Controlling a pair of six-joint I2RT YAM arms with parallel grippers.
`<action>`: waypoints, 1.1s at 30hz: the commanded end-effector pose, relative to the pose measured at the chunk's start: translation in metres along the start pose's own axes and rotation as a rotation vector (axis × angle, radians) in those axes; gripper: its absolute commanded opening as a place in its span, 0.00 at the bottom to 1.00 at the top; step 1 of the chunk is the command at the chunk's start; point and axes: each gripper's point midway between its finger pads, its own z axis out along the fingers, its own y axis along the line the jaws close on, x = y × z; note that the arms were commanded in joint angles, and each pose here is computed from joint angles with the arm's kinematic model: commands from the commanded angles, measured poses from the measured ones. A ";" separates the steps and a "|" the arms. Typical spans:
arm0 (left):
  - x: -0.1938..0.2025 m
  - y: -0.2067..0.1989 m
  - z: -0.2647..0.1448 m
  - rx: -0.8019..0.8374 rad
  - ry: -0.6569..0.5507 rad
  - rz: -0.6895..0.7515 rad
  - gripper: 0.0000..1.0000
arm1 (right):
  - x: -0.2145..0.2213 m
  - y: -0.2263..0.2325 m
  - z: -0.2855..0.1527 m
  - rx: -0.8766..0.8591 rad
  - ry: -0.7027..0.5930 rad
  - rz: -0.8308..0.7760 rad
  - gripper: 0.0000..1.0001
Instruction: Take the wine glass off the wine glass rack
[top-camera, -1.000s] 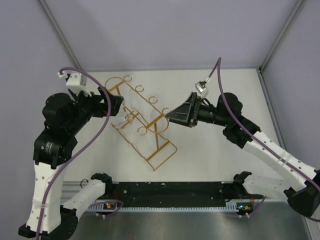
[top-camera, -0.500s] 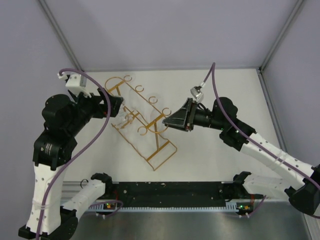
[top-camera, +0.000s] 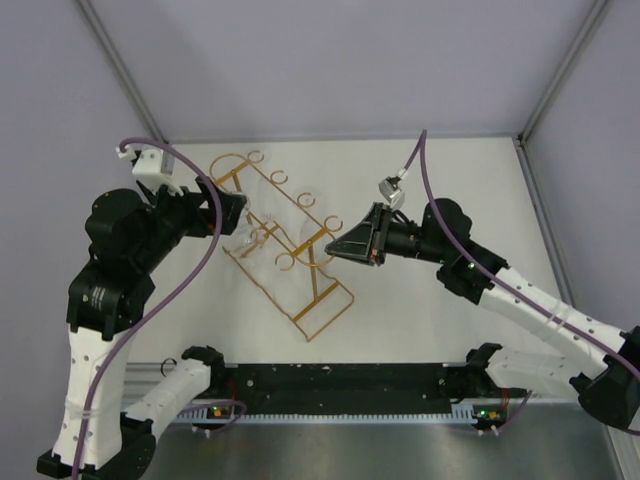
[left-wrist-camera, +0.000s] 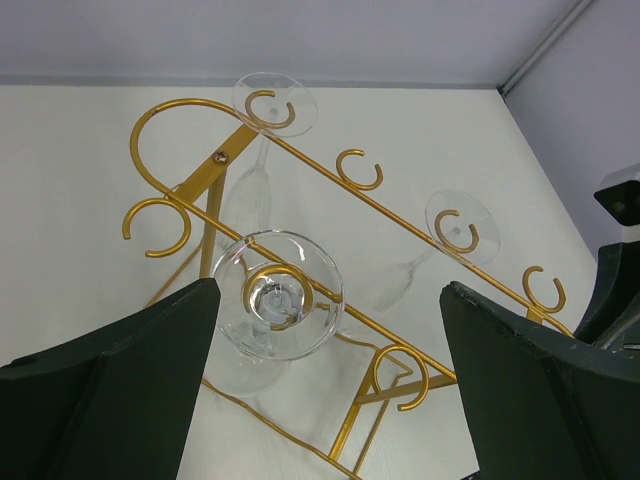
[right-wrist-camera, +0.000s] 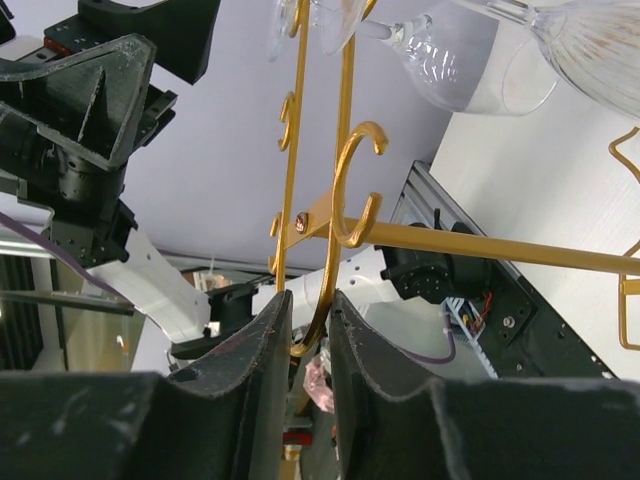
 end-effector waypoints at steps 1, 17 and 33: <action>-0.005 -0.002 -0.001 0.009 -0.023 0.016 0.98 | -0.001 0.018 -0.004 -0.064 -0.023 -0.029 0.20; -0.004 -0.003 0.001 0.013 -0.016 0.006 0.98 | -0.014 0.007 -0.017 0.002 -0.114 -0.019 0.00; 0.006 -0.004 0.013 0.041 0.008 -0.010 0.98 | -0.062 -0.019 -0.063 0.106 -0.312 -0.037 0.00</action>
